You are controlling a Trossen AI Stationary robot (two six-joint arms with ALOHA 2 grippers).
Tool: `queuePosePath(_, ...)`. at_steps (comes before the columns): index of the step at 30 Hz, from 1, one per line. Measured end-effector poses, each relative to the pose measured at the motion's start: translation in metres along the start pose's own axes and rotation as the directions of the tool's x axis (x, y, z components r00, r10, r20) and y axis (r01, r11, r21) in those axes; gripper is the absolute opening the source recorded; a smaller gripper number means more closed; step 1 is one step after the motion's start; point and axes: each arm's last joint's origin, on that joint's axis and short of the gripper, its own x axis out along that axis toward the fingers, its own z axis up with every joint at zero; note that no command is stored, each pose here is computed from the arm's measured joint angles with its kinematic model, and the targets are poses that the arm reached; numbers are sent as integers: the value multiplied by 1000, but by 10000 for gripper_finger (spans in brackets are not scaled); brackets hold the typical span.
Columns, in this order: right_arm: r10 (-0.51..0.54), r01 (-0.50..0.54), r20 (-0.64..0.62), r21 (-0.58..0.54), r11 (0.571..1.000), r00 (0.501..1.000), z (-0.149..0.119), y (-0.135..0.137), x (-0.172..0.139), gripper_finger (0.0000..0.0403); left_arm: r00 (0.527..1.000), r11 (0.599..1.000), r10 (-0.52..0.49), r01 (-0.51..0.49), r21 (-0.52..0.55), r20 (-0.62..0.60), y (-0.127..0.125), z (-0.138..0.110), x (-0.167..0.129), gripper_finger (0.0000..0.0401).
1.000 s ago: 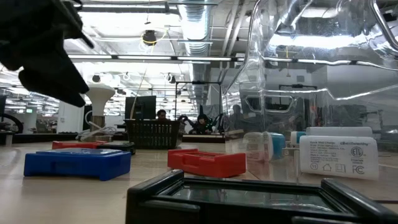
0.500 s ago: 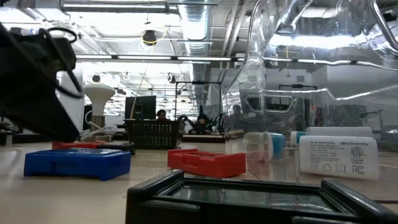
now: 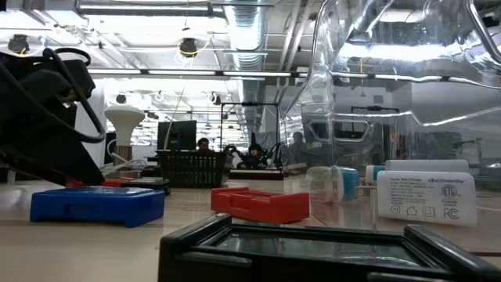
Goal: Pick & Place Office items
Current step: Put the top red digital clock into the black bin
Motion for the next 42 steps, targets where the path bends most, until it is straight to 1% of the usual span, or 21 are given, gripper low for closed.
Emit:
queuePosePath(6,0,0,0,0,1000,1000,0,0,0,228,1000,1000,-6,6,28,-7,1,-5,-4,208)
queuePosePath(9,0,0,0,0,1000,1000,0,0,0,228,1000,1000,-9,9,9,-3,1,-7,-5,178)
queuePosePath(12,0,0,0,0,1000,1000,0,0,0,228,1000,1000,-17,17,-4,-3,0,-7,-5,157)
queuePosePath(15,0,0,0,-1,1000,1000,0,0,0,228,1000,1000,-22,22,-11,-6,0,-6,-5,152)
queuePosePath(19,0,0,-1,-1,1000,1000,0,0,0,228,999,998,-37,36,-43,-2,-1,-2,-8,170)
queuePosePath(22,0,0,0,-1,1000,1000,0,0,0,228,999,997,-40,39,-71,-24,-1,4,-10,173)
queuePosePath(25,0,0,0,-6,1000,1000,0,0,0,228,999,996,-34,33,-88,-19,0,13,-11,162)
queuePosePath(28,-2,2,2,-8,1000,1000,0,0,1,228,999,995,-38,41,-90,31,-1,24,-12,154)
queuePosePath(33,-6,6,11,-14,1000,1000,0,0,1,228,993,994,-32,44,-105,113,1,46,-15,170)
queuePosePath(36,-7,7,13,-19,1000,1000,1,0,1,228,985,994,-32,50,-99,171,2,64,-16,172)
queuePosePath(42,-8,8,15,-23,1000,1000,1,0,1,228,951,995,-47,73,-74,305,4,112,-14,156)
